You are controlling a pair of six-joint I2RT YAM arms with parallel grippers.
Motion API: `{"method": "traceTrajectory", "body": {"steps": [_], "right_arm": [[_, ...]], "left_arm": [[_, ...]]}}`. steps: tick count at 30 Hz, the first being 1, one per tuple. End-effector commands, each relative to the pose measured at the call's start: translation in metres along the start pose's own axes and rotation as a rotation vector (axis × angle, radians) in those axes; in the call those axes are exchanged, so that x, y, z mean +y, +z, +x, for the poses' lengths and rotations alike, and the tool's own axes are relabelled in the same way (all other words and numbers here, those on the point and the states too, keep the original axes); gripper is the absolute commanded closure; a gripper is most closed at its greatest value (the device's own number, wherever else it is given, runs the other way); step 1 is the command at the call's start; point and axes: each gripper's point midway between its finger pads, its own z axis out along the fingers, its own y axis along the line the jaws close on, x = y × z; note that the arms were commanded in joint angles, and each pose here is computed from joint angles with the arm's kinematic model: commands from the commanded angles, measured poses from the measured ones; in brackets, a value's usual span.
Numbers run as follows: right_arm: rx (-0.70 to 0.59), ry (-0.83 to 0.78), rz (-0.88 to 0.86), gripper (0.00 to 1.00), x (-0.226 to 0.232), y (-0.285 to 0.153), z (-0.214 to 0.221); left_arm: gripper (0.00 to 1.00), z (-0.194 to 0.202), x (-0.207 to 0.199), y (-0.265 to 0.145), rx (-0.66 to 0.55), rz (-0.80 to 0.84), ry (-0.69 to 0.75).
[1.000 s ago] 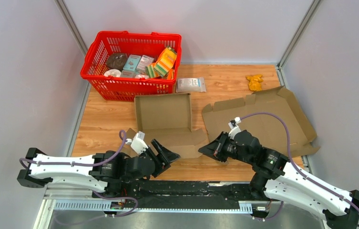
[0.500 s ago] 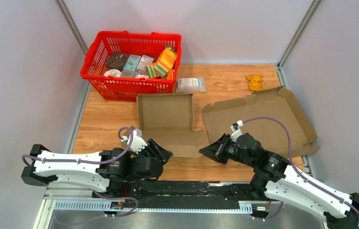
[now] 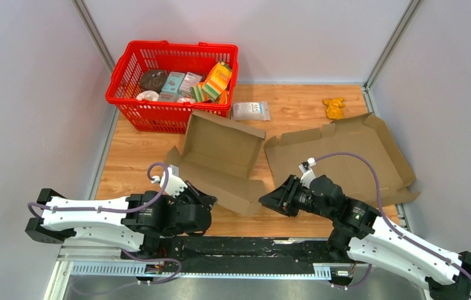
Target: Fold the paper box
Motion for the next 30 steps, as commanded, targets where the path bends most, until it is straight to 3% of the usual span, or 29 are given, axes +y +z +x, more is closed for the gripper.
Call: {"method": "traceTrajectory", "body": {"steps": [1,4,6,9,13,19,22,26,30], "right_arm": [[-0.011,-0.228,-0.102,0.57,0.028,-0.013,-0.002],[-0.064,-0.501,-0.026,0.31,0.030,-0.035,-0.017],[-0.119,-0.658,0.059,0.21,0.028,-0.049,-0.034],[-0.195,-0.746,0.161,0.14,0.025,-0.063,-0.056],[-0.208,-0.866,0.196,0.10,0.033,-0.063,-0.066],[-0.100,-1.009,0.120,0.03,0.063,-0.034,-0.054],[-0.036,-1.052,0.168,0.03,0.064,-0.012,-0.053],[0.043,-1.121,0.068,0.02,0.080,0.002,-0.039],[0.011,-1.179,0.001,0.02,0.098,0.009,-0.040]], "left_arm": [[1.00,-0.015,0.026,-0.010,-0.025,-0.106,-0.019],[1.00,-0.019,0.044,-0.023,0.035,-0.149,0.071],[1.00,-0.017,0.055,-0.028,0.083,-0.158,0.183],[1.00,-0.017,0.064,-0.038,0.159,-0.139,0.345],[1.00,-0.017,0.078,-0.057,0.273,-0.139,0.473],[1.00,-0.019,0.088,-0.086,0.420,-0.115,0.591],[1.00,-0.028,0.088,-0.096,0.441,-0.100,0.632],[1.00,-0.052,0.081,-0.102,0.383,-0.072,0.692],[1.00,-0.088,0.042,-0.095,0.174,0.039,0.785]]}}
